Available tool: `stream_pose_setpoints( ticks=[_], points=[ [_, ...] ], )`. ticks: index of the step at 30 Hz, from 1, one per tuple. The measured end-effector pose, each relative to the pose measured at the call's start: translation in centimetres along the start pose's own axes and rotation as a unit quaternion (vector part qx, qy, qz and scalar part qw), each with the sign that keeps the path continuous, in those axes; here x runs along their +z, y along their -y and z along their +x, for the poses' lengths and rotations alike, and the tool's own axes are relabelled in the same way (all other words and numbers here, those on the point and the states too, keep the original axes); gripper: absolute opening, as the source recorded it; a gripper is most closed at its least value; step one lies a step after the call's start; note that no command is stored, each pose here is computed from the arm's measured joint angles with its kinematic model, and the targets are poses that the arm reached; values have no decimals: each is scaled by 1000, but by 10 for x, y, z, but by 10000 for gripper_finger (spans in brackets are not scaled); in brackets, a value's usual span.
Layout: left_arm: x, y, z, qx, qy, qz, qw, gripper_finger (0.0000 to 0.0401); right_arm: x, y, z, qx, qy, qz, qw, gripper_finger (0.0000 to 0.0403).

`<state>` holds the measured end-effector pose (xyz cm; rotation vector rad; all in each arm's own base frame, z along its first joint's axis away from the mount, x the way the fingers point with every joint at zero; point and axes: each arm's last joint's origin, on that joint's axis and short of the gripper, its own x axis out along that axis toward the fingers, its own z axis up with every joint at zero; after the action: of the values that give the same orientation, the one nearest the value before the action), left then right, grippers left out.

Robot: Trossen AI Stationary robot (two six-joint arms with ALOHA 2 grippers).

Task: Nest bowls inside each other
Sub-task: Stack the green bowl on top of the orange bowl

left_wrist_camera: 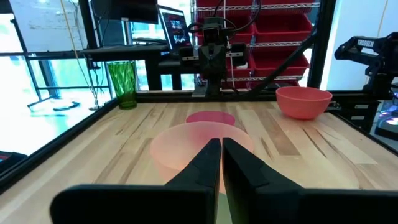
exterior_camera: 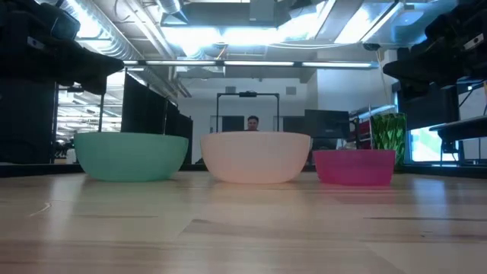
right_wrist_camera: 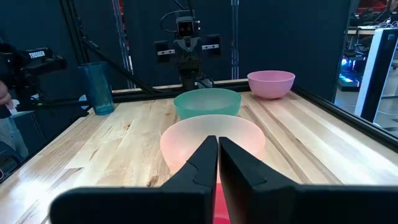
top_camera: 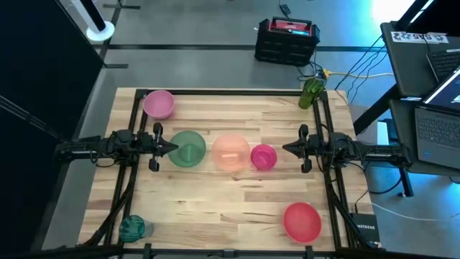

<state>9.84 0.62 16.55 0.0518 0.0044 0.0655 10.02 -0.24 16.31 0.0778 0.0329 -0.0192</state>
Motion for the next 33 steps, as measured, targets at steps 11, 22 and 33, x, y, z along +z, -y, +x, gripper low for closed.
stream_pose_setpoints(
  ticks=[11,22,33],
  points=[
    [1,0,0,1,7,-49,999,0,0,0,0,0,0,0,1000,0],
    [84,-14,14,97,-176,-67,977,64,2,1,0,-22,14,-1,1000,0],
    [164,-44,101,158,-429,-30,889,118,11,1,-1,-23,64,109,992,0]
  ],
)
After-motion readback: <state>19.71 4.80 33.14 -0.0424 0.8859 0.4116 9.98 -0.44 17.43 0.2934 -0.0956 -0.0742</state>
